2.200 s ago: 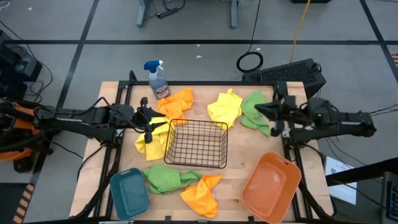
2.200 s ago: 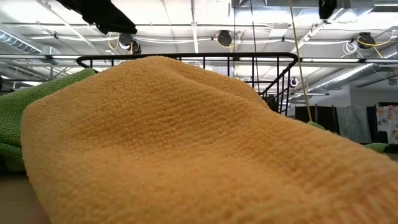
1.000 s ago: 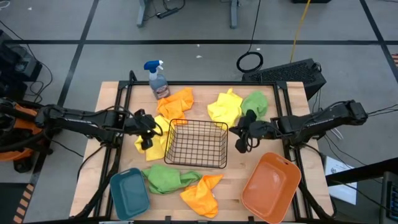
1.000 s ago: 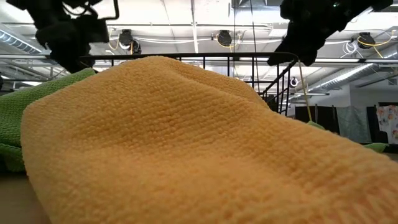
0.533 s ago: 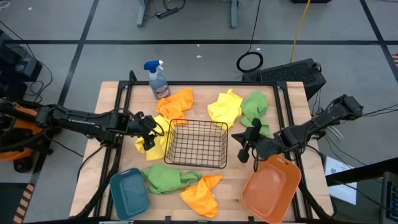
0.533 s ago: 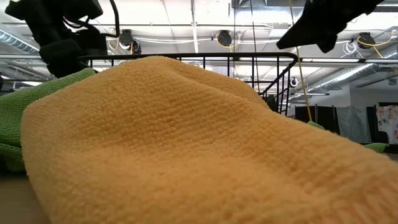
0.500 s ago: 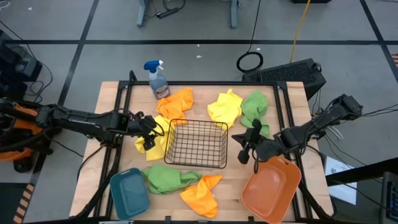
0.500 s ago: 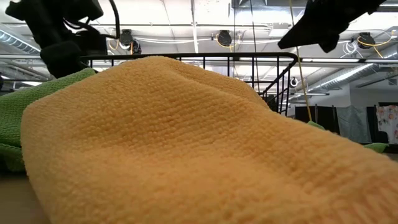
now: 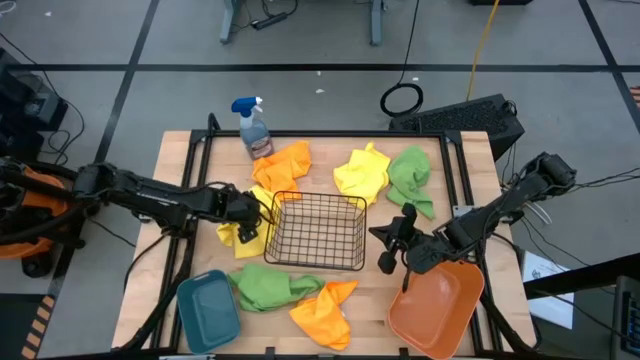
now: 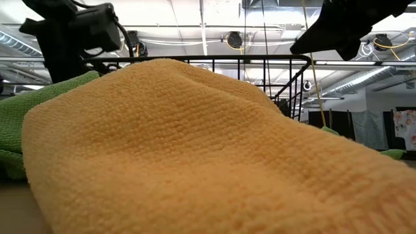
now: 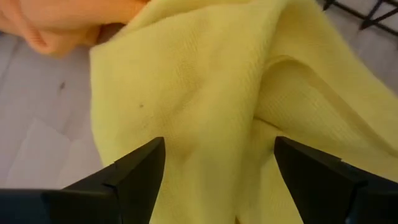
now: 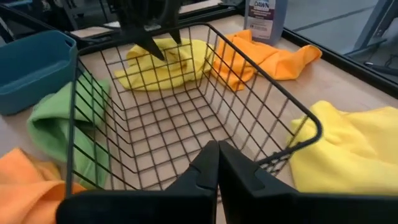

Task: Sort microfiber towel by color & place in baskets
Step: Put the left yellow microfiber cloth into the orange bin

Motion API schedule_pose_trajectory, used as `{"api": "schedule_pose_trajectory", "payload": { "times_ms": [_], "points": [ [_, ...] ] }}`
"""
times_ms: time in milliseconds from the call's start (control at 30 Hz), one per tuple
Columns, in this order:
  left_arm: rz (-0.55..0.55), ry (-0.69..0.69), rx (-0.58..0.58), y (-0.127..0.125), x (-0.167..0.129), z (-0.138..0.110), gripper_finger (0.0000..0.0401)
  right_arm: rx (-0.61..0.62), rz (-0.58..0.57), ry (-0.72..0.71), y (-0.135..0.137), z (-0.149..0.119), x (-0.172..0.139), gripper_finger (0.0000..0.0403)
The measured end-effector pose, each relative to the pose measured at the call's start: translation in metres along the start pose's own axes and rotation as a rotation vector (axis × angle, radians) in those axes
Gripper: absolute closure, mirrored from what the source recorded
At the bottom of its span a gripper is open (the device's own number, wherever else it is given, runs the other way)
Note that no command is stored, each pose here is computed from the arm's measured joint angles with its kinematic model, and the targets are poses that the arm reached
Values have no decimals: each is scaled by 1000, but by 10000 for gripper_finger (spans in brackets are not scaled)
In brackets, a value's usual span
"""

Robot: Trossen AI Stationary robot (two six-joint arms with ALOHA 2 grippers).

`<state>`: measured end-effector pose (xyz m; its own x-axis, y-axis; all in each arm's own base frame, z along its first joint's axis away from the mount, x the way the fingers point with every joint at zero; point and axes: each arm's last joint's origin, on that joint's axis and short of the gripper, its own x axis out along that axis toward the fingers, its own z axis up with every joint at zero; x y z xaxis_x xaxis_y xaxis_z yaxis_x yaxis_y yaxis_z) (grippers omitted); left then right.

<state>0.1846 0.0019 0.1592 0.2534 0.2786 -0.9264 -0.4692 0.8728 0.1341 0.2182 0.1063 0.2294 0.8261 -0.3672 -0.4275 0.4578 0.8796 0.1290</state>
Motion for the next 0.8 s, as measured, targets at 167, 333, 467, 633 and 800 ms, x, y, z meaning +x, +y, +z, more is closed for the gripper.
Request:
{"api": "schedule_pose_trajectory", "payload": {
  "times_ms": [167,333,467,633,800],
  "points": [
    [28,55,18,-6,17,1,96,-2,3,2,2,-2,2,403],
    [53,100,33,-11,32,2,136,-4,3,2,3,-3,3,403],
    [79,120,43,-13,38,2,198,-15,5,2,3,-3,2,403],
    [116,169,89,-8,33,-5,302,-24,4,2,3,-3,2,403],
    [150,128,24,-2,13,1,386,-23,2,-3,3,-2,2,403]
  ]
}}
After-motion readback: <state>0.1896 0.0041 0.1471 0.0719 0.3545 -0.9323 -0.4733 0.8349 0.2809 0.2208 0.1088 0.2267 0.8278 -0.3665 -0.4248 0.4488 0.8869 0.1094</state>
